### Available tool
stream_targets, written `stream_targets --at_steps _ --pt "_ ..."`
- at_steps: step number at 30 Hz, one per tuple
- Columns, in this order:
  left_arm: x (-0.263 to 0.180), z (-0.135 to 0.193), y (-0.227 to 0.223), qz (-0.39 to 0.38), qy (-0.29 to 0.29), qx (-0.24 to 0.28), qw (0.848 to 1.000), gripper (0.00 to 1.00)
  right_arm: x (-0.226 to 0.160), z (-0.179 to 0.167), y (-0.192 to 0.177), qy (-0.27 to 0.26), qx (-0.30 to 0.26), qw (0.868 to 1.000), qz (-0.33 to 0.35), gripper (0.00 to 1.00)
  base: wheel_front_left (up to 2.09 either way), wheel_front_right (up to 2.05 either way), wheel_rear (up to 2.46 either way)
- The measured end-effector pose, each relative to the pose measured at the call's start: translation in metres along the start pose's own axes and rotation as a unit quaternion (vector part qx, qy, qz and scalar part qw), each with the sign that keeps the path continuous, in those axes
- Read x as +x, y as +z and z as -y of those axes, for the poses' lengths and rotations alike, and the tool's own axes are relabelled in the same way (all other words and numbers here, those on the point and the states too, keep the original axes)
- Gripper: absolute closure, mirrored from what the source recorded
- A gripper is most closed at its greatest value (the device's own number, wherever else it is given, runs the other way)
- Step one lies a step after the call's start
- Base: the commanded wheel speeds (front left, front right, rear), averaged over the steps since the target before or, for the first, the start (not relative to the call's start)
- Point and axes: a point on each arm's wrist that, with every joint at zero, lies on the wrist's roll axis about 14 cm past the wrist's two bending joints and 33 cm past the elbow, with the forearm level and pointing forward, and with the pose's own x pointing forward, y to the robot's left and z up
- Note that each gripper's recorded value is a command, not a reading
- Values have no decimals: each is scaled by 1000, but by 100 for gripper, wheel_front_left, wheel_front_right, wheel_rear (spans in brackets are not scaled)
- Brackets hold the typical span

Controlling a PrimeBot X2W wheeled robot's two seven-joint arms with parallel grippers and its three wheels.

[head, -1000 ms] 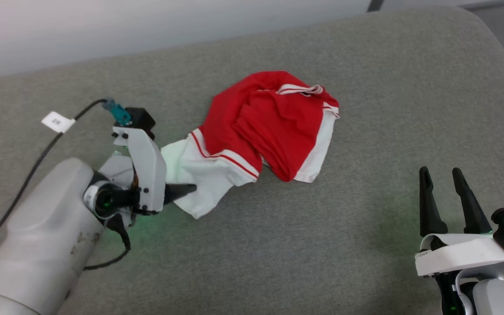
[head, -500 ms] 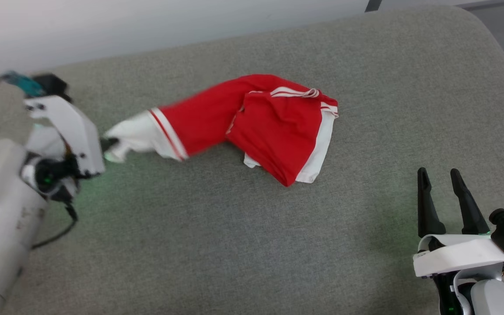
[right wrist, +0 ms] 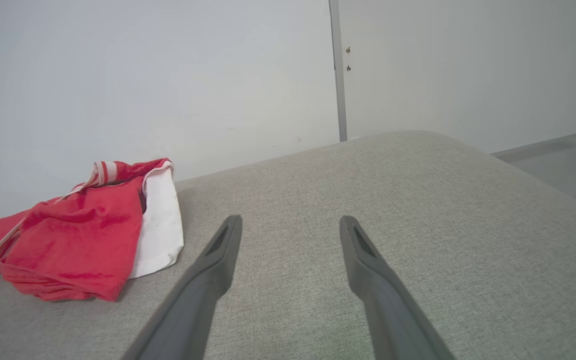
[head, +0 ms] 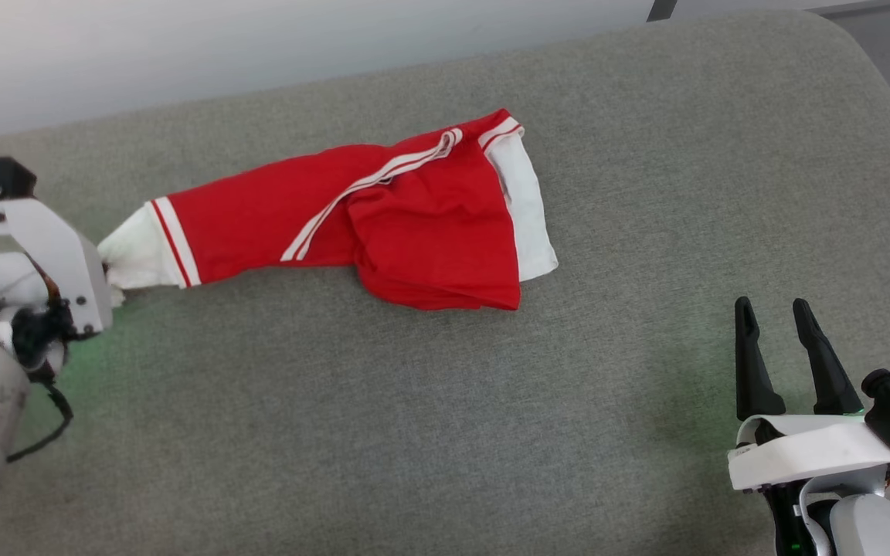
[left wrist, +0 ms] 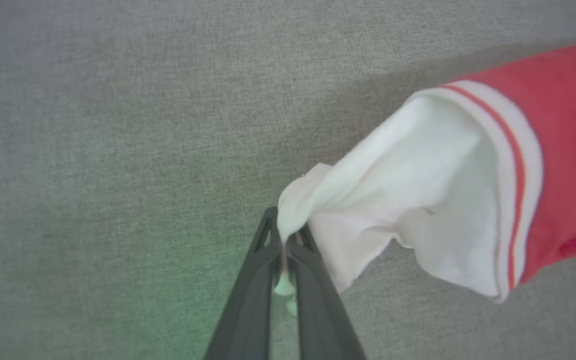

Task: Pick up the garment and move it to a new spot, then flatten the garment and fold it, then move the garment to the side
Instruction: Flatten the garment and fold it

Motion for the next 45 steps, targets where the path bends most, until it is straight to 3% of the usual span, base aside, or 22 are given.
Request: stream_targets --at_steps 2,3,4,5,6,11,16,22,25,30,34,38,45 --pt "2 1 -7 -5 -3 -9 1000 100 0 -1 -1 2 -1 1000 -1 0 0 0 0" --pt "2 3 -9 -5 -4 -10 1000 89 1 -2 -1 4 -4 1000 -2 0 0 0 0" --pt "2 3 -9 -2 -6 -9 1000 64 1 -3 -1 7 -5 1000 -2 0 0 0 0" --pt "1 3 -8 4 -5 -8 1000 13 1 -5 -2 10 -8 1000 -3 0 0 0 0" --pt "0 3 -5 16 -5 -8 1000 0 2 -6 -1 15 -12 1000 -4 0 0 0 0" --pt "-10 7 12 98 -18 -16 995 0 7 -16 -3 52 -41 998 -13 0 0 0 0" --pt "-26 18 16 205 -42 -27 977 0 18 -30 -18 99 -75 990 -63 0 0 0 0" --pt "-45 40 -16 274 -75 -41 958 0 36 -45 -38 148 -121 970 -149 0 0 0 0" --pt "-57 38 -30 287 -67 -51 954 0 49 -52 -42 163 -128 960 -188 0 0 0 0" --pt "-93 40 -33 350 -53 -71 932 0 72 -69 -48 186 -129 943 -243 0 0 0 0" --pt "-115 32 -58 368 -21 -59 928 0 79 -86 -64 210 -132 920 -303 0 0 0 0" --pt "-133 28 -71 384 1 -53 922 0 78 -93 -88 220 -138 889 -378 0 0 0 0" --pt "-154 13 -85 400 41 -51 914 0 80 -100 -113 230 -162 845 -455 0 0 0 0"
